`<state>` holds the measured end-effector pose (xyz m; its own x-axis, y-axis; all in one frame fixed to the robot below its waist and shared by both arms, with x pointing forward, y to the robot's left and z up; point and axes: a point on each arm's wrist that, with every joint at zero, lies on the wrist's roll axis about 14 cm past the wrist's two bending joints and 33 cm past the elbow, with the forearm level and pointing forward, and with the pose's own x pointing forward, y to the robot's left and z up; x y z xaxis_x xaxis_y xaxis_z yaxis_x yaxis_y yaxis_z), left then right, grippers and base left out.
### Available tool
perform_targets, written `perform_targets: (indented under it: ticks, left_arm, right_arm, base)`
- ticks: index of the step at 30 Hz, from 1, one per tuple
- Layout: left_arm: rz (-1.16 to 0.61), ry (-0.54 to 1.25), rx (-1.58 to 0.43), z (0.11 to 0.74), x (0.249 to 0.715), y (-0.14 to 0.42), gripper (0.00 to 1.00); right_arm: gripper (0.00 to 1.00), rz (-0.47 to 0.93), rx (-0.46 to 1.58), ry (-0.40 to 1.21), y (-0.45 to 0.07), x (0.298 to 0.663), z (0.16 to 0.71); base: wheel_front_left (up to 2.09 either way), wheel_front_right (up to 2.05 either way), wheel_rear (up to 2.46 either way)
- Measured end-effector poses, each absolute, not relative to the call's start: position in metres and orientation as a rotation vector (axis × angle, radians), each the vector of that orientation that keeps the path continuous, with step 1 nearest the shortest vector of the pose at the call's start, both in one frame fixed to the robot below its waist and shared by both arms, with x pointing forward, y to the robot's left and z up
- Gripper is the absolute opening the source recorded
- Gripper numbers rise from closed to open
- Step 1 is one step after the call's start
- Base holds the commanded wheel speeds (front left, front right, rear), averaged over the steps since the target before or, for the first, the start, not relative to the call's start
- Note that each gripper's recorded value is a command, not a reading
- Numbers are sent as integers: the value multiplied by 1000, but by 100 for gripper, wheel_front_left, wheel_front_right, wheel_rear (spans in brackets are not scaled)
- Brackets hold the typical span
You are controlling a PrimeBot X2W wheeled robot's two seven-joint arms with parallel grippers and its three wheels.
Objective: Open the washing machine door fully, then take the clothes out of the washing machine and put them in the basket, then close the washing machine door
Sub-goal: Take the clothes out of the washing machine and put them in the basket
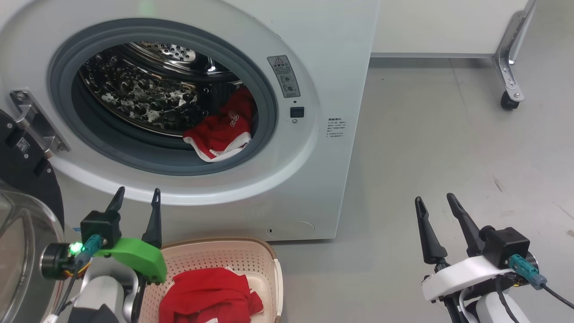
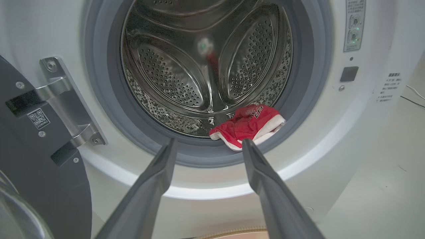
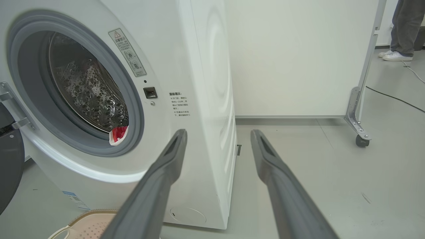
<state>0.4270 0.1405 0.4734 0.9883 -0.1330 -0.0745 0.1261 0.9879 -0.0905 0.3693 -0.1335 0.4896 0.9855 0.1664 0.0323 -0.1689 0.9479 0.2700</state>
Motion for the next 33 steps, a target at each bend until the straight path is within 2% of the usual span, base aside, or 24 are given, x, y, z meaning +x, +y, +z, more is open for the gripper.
perform_targets:
  ticks: [6, 19, 33]
  left_arm:
    - [-85, 58, -142, 476, 415, 148, 100]
    - [-103, 23, -215, 482, 398, 144, 100]
    - [-122, 25, -222, 479, 387, 139, 100]
  right_arm:
    - [100, 172, 277, -10, -133, 366, 490]
    - [100, 163, 279, -15, -136, 360, 491]
    - [100, 159, 279, -18, -138, 358, 492]
  base:
    - [0, 0, 0]
    - [0, 0, 0]
    - [0, 0, 0]
